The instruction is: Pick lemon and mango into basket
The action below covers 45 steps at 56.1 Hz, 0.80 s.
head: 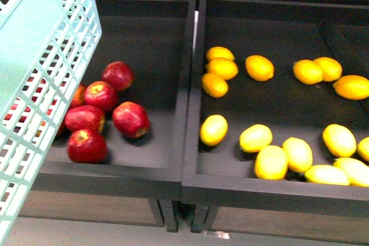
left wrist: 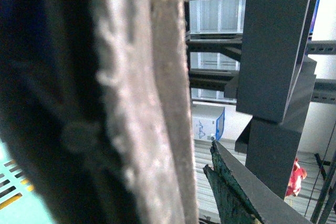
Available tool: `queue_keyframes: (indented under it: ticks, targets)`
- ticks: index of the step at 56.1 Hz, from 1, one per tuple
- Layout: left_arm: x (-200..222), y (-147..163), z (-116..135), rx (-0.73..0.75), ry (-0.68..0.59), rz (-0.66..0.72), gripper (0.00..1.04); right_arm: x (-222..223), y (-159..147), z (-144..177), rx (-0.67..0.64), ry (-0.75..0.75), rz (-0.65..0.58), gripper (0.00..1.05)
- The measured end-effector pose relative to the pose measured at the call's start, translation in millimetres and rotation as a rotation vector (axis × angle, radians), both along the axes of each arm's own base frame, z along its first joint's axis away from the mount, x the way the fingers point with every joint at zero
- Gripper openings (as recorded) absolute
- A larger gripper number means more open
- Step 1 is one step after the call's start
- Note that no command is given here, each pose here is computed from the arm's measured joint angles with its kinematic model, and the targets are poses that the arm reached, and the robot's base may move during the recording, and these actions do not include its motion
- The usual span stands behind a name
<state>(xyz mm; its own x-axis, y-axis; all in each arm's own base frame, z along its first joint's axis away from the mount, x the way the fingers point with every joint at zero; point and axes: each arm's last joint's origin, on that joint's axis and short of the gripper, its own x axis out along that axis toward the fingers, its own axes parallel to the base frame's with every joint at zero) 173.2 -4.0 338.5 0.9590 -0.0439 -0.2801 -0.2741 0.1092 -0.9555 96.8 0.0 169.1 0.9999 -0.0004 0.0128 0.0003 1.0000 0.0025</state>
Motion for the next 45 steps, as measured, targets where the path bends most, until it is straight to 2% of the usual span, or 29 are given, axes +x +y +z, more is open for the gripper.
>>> queue_keyframes:
  ticks: [33, 34, 36, 38, 40, 44, 45]
  targets:
    - [0, 0, 0, 0.005, 0.001, 0.004, 0.28, 0, 0, 0, 0.0, 0.0, 0.008, 0.96]
    - [2, 1, -2, 0.017, 0.026, -0.006, 0.28, 0, 0, 0, 0.0, 0.0, 0.008, 0.96]
    - [4, 0, 0, 0.086, 0.156, -0.081, 0.28, 0, 0, 0, 0.0, 0.0, 0.007, 0.96]
    - [8, -4, 3, 0.205, 0.247, -0.162, 0.27, 0, 0, 0, 0.0, 0.0, 0.007, 0.96]
    - [15, -9, 4, 0.284, 0.274, -0.237, 0.24, 0, 0, 0, 0.0, 0.0, 0.007, 0.96]
    - [39, -27, 4, 0.398, 0.266, -0.371, 0.09, 0, 0, 0, 0.0, 0.0, 0.004, 0.96]
    - [44, -31, 4, 0.404, 0.265, -0.387, 0.08, 0, 0, 0, 0.0, 0.0, 0.004, 0.96]
